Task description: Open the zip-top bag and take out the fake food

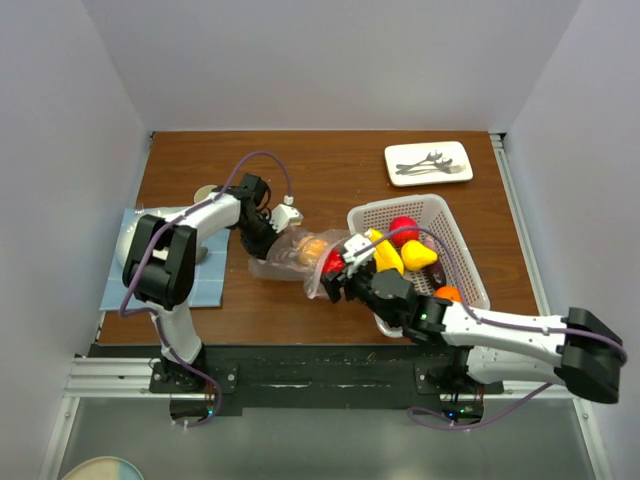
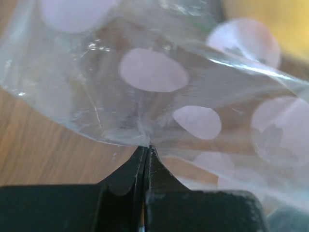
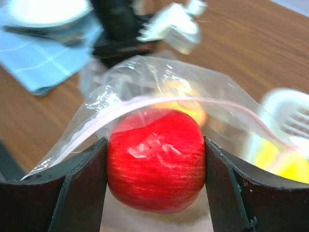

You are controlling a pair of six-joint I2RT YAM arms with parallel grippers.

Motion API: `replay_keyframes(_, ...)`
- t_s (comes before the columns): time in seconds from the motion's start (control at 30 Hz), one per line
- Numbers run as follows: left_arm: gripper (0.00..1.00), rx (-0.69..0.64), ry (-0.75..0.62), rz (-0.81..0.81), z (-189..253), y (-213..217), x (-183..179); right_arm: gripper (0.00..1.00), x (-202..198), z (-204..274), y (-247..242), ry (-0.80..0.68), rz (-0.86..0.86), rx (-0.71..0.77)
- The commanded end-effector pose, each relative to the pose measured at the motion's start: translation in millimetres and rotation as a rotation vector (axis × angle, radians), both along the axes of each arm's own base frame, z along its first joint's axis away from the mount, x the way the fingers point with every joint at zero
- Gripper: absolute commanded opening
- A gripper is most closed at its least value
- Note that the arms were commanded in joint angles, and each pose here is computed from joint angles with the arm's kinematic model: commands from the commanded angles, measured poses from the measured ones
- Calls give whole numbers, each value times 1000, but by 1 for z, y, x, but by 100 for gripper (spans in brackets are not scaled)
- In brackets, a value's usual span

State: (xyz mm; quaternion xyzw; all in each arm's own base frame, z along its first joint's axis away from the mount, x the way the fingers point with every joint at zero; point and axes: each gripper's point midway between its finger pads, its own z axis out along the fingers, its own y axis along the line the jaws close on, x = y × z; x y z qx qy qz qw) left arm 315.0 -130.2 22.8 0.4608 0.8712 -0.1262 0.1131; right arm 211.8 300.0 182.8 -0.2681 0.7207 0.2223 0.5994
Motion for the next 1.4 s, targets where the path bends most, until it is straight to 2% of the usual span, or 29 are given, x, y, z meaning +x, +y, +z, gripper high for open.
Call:
replay_keyframes(0.0, 0, 46, -77, 14, 7, 9, 22, 18, 6, 1, -50, -47, -156, 6)
replay_keyframes(0.07, 0, 42, -77, 13, 9, 8, 22, 21, 5, -7, -48, -29, -144, -2)
replay_keyframes(0.2, 0, 39, -79, 11, 11, 7, 21, 35, 9, -24, -53, 37, -203, -76)
replay_keyframes(0.27, 0, 39, -74, 9, 10, 7, 18, 38, 13, -20, -64, 31, -261, -84)
replay_keyframes(0.33, 0, 43, -68, 6, 9, 8, 16, 45, 20, -13, -90, 19, -405, -76)
replay_keyframes(0.37, 0, 44, -68, 3, 8, 9, 15, 51, 22, -7, -99, 10, -453, -68)
replay_keyframes(0.4, 0, 47, -71, 1, 8, 9, 15, 66, 23, -4, -110, 3, -513, -57)
replay_keyframes(0.47, 0, 51, -75, -2, 7, 10, 14, 78, 27, 5, -133, -36, -625, -81)
replay_keyframes(0.5, 0, 55, -73, -2, 7, 11, 14, 90, 28, 6, -141, -51, -662, -111)
replay_keyframes(0.53, 0, 56, -76, -3, 7, 11, 14, 92, 30, 9, -154, -77, -743, -137)
replay_keyframes(0.67, 0, 60, -71, -4, 4, 12, 13, 88, 35, 25, -160, -120, -826, -150)
replay_keyframes(0.73, 0, 61, -68, -3, 2, 13, 12, 80, 37, 30, -159, -127, -834, -142)
replay_keyframes(0.77, 0, 61, -73, -5, 3, 13, 12, 68, 37, 32, -164, -139, -882, -146)
replay_keyframes(0.83, 0, 63, -74, -5, 2, 14, 12, 57, 39, 30, -166, -139, -911, -157)
replay_keyframes(0.87, 0, 62, -76, -6, 2, 14, 12, 46, 40, 27, -168, -143, -932, -171)
replay_keyframes(0.9, 0, 64, -75, -7, 2, 14, 11, 41, 41, 25, -171, -143, -950, -182)
replay_keyframes(0.93, 0, 64, -75, -7, 2, 14, 11, 40, 41, 23, -170, -134, -945, -187)
replay_keyframes(0.97, 0, 65, -76, -10, 2, 15, 11, 49, 43, 21, -167, -126, -926, -196)
replay_keyframes(1.07, 0, 71, -80, -15, 1, 16, 10, 75, 45, 10, -134, -78, -705, -218)
replay_keyframes(1.13, 0, 84, -86, -21, -1, 19, 11, 79, 41, 1, -111, -49, -559, -209)
replay_keyframes(1.23, 0, 103, -101, -22, -3, 24, 15, 65, 38, -16, -93, -15, -457, -230)
replay_keyframes(1.27, 0, 110, -103, -27, -5, 26, 16, 54, 37, -20, -89, -10, -436, -238)
replay_keyframes(1.37, 0, 130, -115, -37, -5, 28, 24, 32, 36, -36, -76, 22, -391, -255)
